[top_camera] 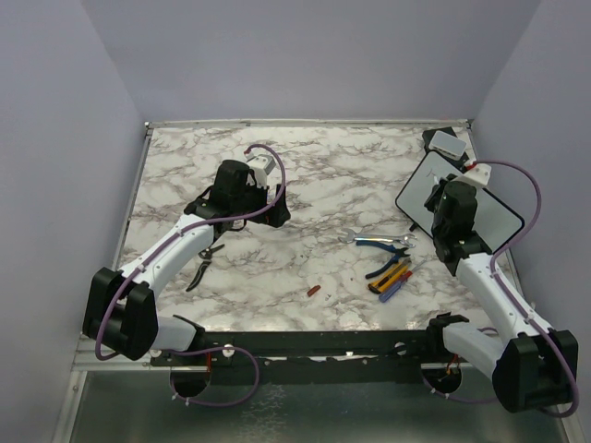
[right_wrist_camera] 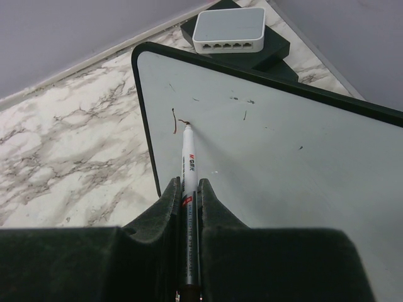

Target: Write a sentence on the whiteboard

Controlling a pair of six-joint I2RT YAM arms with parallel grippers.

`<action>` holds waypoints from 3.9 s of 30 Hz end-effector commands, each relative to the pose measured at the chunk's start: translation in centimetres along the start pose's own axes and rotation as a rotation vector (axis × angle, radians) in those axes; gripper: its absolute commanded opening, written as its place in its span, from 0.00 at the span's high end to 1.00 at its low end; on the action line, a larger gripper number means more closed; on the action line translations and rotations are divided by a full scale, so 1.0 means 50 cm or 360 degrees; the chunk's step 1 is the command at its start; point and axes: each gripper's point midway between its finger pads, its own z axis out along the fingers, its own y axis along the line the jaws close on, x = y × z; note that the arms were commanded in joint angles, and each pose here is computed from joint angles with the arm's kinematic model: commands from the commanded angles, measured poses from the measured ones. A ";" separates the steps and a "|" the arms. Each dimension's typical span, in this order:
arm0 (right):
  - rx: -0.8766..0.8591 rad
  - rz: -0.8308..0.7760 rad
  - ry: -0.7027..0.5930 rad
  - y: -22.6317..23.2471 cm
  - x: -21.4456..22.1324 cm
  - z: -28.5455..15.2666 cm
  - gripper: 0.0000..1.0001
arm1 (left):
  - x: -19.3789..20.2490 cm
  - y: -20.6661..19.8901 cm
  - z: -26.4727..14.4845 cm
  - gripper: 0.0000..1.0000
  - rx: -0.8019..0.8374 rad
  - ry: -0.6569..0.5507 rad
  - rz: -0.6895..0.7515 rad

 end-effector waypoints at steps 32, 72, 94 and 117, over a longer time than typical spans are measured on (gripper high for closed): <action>0.0044 -0.0007 -0.0066 -0.018 -0.020 -0.009 1.00 | -0.004 -0.015 -0.008 0.01 0.0056 -0.0032 0.0027; 0.0017 -0.0006 0.0080 -0.007 0.036 0.009 1.00 | -0.007 -0.017 -0.012 0.01 0.0060 -0.0043 0.0030; -0.0083 0.0013 -0.0030 0.005 -0.033 -0.037 1.00 | -0.007 -0.016 -0.011 0.01 0.0057 -0.0042 0.0027; 0.0103 0.0023 -0.0003 -0.034 -0.021 -0.031 1.00 | -0.004 -0.015 -0.010 0.01 0.0055 -0.0035 0.0029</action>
